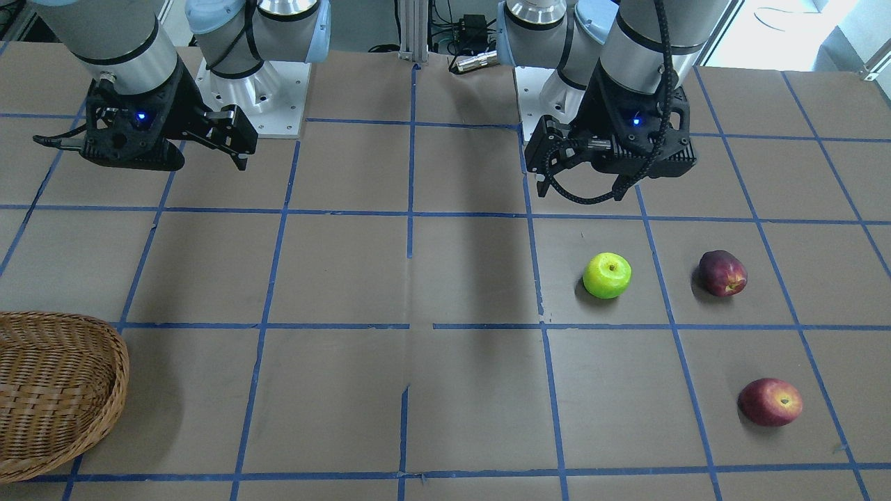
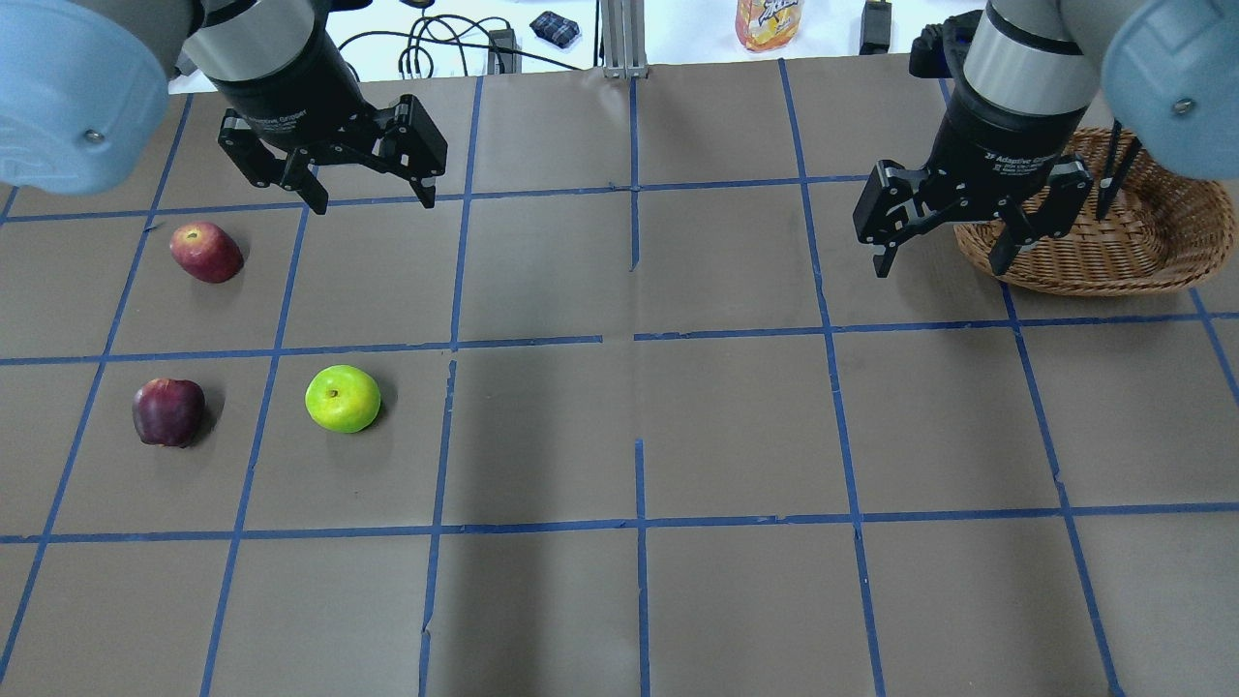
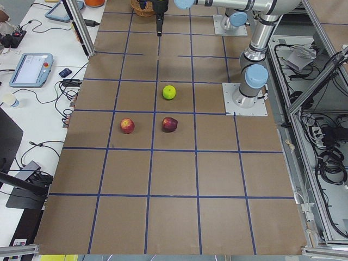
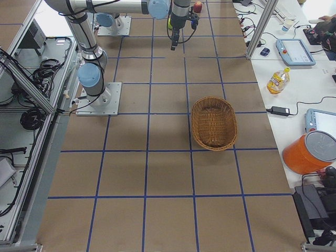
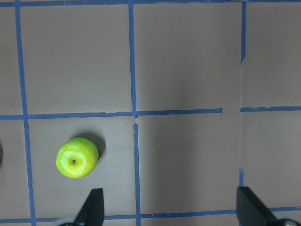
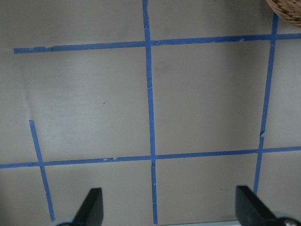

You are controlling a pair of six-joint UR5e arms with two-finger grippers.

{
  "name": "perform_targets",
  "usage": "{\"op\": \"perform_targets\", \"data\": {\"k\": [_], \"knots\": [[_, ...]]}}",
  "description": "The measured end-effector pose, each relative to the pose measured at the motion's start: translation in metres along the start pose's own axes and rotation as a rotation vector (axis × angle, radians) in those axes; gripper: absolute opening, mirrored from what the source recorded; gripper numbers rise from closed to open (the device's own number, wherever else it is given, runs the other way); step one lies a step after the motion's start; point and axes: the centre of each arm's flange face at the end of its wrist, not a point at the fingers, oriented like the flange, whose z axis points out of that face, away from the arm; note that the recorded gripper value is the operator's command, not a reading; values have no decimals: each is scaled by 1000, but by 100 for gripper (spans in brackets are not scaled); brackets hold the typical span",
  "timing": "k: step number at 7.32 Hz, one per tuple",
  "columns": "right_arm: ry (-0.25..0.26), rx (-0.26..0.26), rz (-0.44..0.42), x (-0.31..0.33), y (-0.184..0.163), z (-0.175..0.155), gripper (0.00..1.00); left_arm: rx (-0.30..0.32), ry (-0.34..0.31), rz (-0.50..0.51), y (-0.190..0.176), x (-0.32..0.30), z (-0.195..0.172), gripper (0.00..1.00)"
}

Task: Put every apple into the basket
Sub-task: 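Move the left gripper down over the green apple and grasp it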

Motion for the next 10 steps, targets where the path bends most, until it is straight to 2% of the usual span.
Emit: {"op": "perform_targets", "data": {"k": [4, 5, 7, 8, 10], "knots": [[1, -5, 4, 0, 0, 2, 100, -26, -3, 2, 2, -9, 12, 100], [1, -5, 4, 0, 0, 3, 100, -58, -4, 8, 2, -29, 28, 100], [3, -6, 4, 0, 0, 3, 100, -145, -22, -3, 9, -76, 88, 100], [4, -6, 4, 0, 0, 3, 100, -180, -49, -3, 14, -91, 119, 100], [3, -8, 4, 0, 0, 4, 100, -237, -57, -3, 19, -129, 188, 100]]}}
